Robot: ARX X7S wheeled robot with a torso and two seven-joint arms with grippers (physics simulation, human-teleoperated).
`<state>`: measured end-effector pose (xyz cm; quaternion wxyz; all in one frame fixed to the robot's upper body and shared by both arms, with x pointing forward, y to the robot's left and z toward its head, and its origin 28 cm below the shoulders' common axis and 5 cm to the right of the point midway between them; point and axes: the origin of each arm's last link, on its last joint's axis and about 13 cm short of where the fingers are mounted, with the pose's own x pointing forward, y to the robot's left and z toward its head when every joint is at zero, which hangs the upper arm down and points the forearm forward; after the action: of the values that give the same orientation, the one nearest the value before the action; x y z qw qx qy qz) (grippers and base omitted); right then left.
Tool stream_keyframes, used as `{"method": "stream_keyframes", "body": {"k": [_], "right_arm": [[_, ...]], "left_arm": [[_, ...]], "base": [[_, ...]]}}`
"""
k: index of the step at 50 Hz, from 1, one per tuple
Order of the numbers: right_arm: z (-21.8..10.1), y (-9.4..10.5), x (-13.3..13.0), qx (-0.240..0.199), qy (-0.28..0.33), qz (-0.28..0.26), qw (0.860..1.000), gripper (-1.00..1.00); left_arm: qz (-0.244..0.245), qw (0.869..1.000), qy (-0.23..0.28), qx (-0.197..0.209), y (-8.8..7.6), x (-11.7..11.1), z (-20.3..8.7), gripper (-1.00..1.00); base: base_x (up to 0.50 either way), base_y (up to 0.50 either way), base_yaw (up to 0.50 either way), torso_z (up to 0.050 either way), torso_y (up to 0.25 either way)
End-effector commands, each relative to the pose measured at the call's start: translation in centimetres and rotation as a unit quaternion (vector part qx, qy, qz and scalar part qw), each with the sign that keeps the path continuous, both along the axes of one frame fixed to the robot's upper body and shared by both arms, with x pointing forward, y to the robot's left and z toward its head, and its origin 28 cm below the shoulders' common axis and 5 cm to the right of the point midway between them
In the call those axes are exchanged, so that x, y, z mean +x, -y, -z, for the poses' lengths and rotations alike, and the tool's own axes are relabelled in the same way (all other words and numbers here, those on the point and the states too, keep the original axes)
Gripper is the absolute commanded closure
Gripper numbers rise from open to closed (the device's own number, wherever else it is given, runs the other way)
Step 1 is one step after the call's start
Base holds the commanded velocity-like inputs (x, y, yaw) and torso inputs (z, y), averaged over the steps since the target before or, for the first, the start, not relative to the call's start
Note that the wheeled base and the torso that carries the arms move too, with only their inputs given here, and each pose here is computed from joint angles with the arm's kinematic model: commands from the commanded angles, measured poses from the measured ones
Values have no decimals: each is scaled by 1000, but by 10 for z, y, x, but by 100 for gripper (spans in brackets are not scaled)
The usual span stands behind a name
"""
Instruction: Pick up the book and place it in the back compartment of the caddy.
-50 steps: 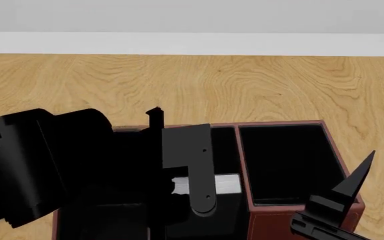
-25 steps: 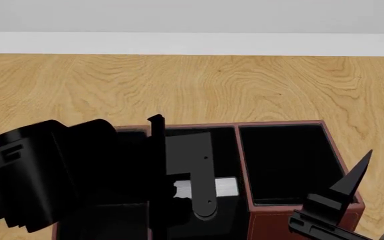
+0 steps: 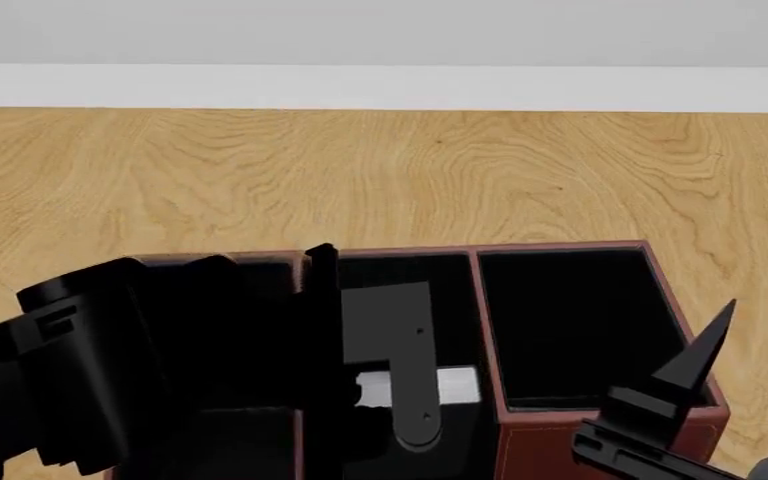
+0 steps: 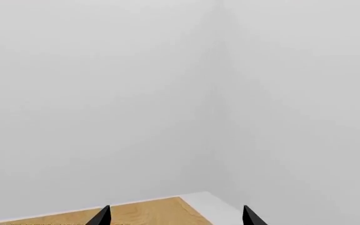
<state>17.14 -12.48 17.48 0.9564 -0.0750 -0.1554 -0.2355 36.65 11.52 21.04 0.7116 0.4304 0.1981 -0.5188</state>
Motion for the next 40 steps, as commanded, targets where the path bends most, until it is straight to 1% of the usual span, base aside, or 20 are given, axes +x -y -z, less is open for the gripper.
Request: {"method": "stream_keyframes", "body": {"k": [1,11,17,23,36,40], "right_arm": [[1,-1,2,-1,-3,-3,1000,-100],[-4,-3,-4,-8,1,4,1000,-100],[-1,-1,-7,-9,-5,10,1000,-100],[2,-1,-5,-8,-12,10,1000,-100],[2,-2,-3,-7,-17,9,1000,-100],[0,-3,-3,-7,-18,9,1000,-100]], "left_arm": [[-10,1000,22,-6,1,5,1,100],[-8,1000,22,-4,3,15,12,100],[-6,1000,17,0,3,19,20,100],[-9,1000,9,1,3,22,28,100],[-10,1000,-1,-10,7,24,39,100],[-9,1000,-4,-8,8,22,43,100]], "base": [[0,0,0,0,0],[0,0,0,1,1],[0,0,0,0,2],[0,0,0,0,2],[2,-1,-3,0,0],[0,-2,-5,0,0]]}}
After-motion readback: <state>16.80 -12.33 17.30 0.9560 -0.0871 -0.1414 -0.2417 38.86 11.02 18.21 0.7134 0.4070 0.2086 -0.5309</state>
